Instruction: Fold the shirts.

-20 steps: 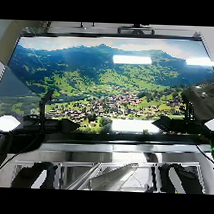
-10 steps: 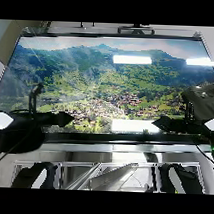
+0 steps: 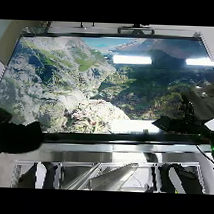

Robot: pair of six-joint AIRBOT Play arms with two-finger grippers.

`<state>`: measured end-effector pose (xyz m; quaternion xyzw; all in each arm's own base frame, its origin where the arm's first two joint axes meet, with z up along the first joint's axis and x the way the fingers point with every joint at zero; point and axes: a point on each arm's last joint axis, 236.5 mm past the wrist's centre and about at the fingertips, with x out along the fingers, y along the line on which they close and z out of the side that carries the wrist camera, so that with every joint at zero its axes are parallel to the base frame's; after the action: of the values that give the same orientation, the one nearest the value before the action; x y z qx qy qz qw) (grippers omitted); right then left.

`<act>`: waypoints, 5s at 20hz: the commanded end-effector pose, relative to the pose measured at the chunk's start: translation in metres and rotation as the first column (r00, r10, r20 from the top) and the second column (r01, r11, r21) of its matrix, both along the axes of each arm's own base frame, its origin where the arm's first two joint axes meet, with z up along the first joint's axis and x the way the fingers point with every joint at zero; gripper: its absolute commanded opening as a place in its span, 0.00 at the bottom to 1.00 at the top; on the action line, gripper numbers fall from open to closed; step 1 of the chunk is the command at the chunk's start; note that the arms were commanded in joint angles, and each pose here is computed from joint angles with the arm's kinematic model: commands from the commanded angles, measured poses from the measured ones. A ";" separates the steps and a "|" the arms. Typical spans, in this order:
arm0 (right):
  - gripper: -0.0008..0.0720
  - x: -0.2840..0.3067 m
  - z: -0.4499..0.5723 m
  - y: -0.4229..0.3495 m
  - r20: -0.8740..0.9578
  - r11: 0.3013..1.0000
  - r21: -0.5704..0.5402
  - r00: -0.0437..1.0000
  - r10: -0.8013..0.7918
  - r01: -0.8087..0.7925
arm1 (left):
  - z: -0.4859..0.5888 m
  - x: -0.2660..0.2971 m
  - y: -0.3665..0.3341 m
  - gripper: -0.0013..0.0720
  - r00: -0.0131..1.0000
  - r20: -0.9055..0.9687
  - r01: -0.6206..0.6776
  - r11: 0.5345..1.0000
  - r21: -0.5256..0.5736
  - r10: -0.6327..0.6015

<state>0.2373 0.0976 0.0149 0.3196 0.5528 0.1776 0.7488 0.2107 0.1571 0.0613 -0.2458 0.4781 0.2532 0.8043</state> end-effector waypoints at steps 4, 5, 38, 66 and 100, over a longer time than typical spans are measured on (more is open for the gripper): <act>0.03 0.000 0.000 0.000 0.000 1.000 0.000 1.000 -0.001 0.001 | -0.067 -0.058 0.059 0.99 0.948 -0.051 -0.317 0.948 -0.018 0.315; 0.03 0.000 0.000 0.000 0.000 1.000 0.000 1.000 -0.001 0.001 | -0.078 -0.056 0.060 0.99 0.949 -0.074 -0.310 0.950 -0.037 0.307; 0.03 0.000 0.000 0.000 0.000 1.000 0.000 1.000 -0.001 0.001 | 0.040 0.168 -0.369 1.00 0.588 0.335 0.794 0.444 -0.416 -0.736; 0.04 0.035 0.003 0.021 0.132 0.995 0.087 0.990 0.046 -0.058 | -0.099 0.127 -0.352 0.02 0.549 0.238 0.763 0.364 -0.535 -0.801; 0.26 0.191 -0.059 0.189 0.209 0.909 0.413 0.977 -0.036 -0.055 | 0.156 0.165 -0.396 0.06 0.208 0.664 0.978 0.159 -0.135 -0.718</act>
<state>0.4228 0.2850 -0.0427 0.4495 0.4242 0.3271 0.7148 0.3777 -0.2382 0.2169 -0.1872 0.3757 -0.4726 0.7749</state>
